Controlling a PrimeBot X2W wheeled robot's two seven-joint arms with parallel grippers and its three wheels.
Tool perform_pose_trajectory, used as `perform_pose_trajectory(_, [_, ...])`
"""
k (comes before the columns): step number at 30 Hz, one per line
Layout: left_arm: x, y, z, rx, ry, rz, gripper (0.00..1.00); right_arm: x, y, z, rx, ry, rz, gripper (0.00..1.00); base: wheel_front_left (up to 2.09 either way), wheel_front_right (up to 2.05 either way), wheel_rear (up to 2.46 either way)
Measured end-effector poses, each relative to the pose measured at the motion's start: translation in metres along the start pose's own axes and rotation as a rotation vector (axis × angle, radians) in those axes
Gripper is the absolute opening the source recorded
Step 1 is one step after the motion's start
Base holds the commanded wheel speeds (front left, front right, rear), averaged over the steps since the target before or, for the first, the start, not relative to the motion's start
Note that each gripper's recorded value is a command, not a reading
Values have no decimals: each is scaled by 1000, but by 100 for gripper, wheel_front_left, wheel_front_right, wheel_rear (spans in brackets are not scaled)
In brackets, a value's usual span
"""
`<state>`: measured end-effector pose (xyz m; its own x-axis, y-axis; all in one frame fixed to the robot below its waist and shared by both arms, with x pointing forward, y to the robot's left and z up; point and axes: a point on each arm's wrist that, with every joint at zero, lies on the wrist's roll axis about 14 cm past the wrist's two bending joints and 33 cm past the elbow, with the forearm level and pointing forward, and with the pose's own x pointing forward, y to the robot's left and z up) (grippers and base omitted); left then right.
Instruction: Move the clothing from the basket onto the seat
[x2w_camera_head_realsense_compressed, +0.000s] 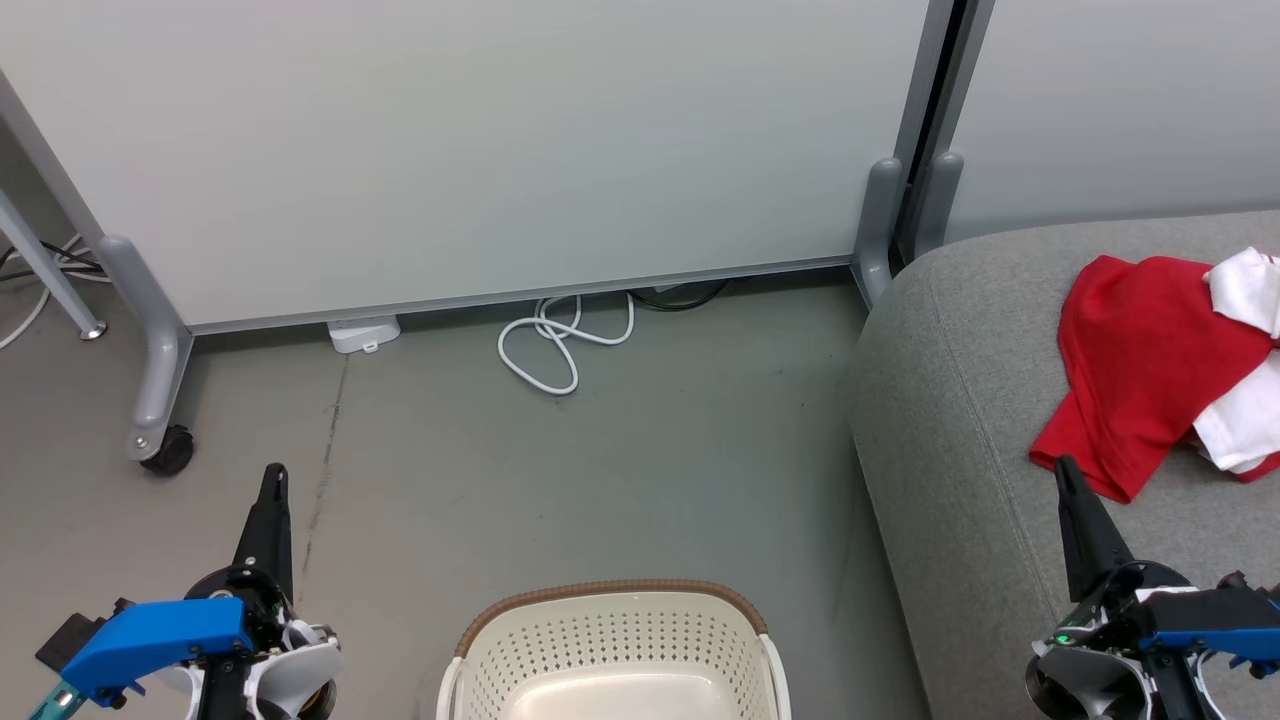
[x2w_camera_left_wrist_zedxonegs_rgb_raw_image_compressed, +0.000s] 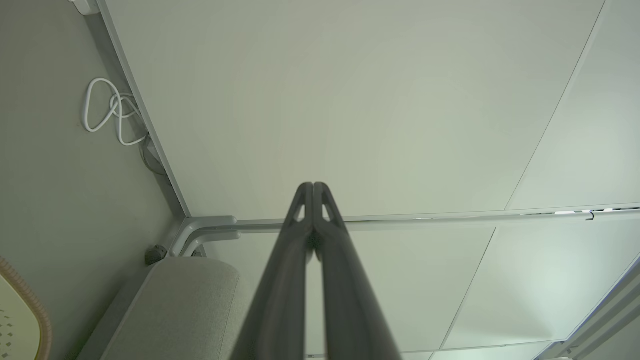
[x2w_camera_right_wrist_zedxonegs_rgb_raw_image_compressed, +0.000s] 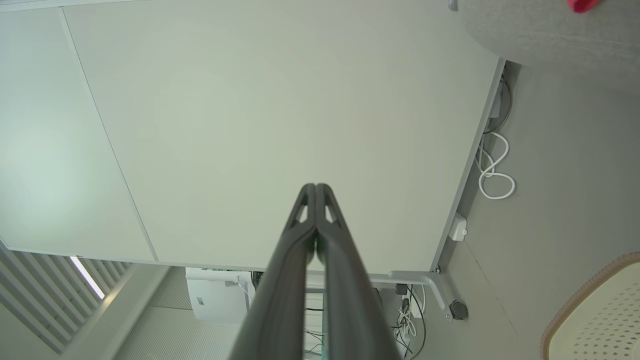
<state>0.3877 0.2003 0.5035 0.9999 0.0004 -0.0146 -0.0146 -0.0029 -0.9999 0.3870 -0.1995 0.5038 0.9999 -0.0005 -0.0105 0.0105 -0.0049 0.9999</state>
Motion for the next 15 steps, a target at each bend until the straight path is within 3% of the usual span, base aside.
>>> perform_pose_trajectory(15, [0, 0, 0, 0, 0, 0, 0, 0, 0, 0, 0, 0, 0, 0, 0, 0, 0])
